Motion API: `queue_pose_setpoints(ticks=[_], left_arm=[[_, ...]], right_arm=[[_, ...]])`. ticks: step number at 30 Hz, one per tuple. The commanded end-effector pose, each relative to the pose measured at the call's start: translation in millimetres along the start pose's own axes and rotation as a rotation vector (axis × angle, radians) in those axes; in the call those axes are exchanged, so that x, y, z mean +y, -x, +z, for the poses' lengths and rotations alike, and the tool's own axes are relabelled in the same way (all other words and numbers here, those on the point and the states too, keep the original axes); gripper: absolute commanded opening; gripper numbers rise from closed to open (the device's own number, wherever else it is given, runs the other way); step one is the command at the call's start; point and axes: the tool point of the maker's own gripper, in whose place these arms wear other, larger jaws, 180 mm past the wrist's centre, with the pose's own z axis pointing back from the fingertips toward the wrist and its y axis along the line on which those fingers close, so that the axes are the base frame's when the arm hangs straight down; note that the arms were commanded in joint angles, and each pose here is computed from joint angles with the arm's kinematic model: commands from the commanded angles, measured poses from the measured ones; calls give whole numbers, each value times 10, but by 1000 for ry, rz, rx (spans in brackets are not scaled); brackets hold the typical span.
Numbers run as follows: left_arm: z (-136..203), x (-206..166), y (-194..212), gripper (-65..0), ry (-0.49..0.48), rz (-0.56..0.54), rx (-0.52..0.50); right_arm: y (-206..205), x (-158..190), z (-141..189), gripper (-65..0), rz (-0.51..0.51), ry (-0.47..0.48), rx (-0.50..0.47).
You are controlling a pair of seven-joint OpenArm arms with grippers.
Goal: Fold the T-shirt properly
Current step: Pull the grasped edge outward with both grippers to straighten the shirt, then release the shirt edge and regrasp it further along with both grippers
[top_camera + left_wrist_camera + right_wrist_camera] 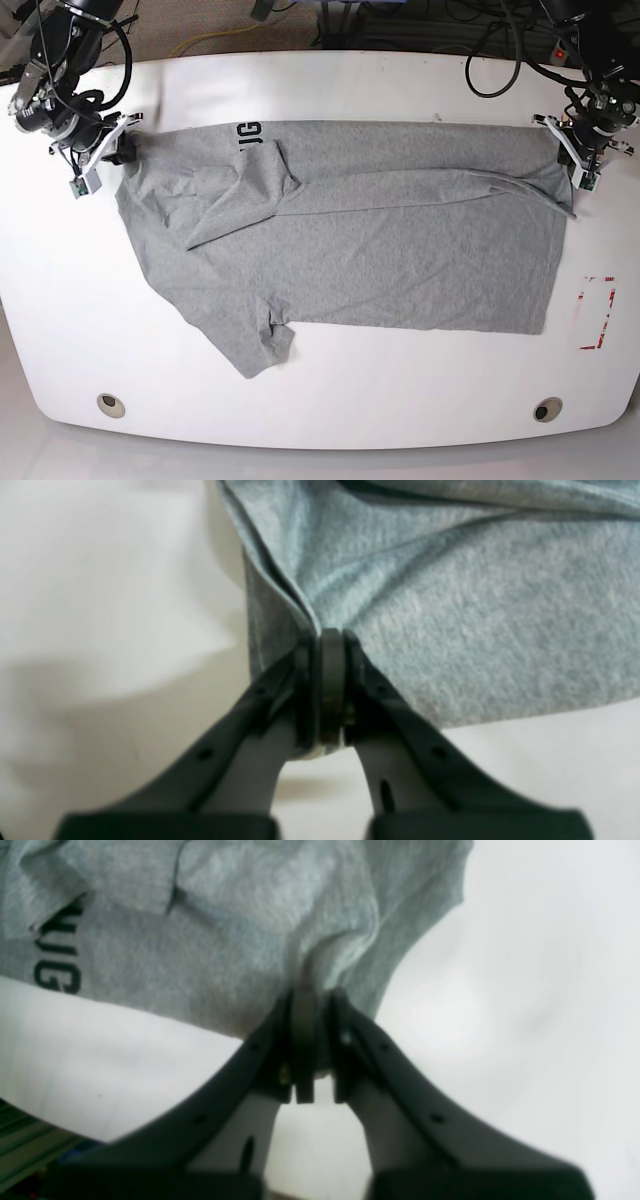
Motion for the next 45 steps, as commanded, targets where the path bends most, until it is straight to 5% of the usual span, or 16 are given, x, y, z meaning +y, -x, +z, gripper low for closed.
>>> queue_pose_setpoints(ticks=[1,15,18,22,26,28,39,45], left_arm=[[128,260,-97,-646,-67,13,-40],[211,460,-15,-640,-119,57,-37],[235,490,41,-629,-124,46,-17],[304,556,225,-478,-130,16,61],[344,554,367,-268,-130,14,97],[367,547,384,-221,-131,6,101],[694,606,-100,-229,-218,-100,-17],[511,419,-526,-229,-174,-122,-108]], right_arm=[[-65,-87,129,-650,12,40,-33],[366,-64,174,-650,-10,40,67],[490,-30,192,-545,-8,34,98],[547,-44,196,-384,-19,36,110],[641,-36,213,-333,-23,34,132],[604,-17,234,-325,-11,34,122],[216,142,394,-325,112,60,29],[-75,151,210,-325,111,29,-26]])
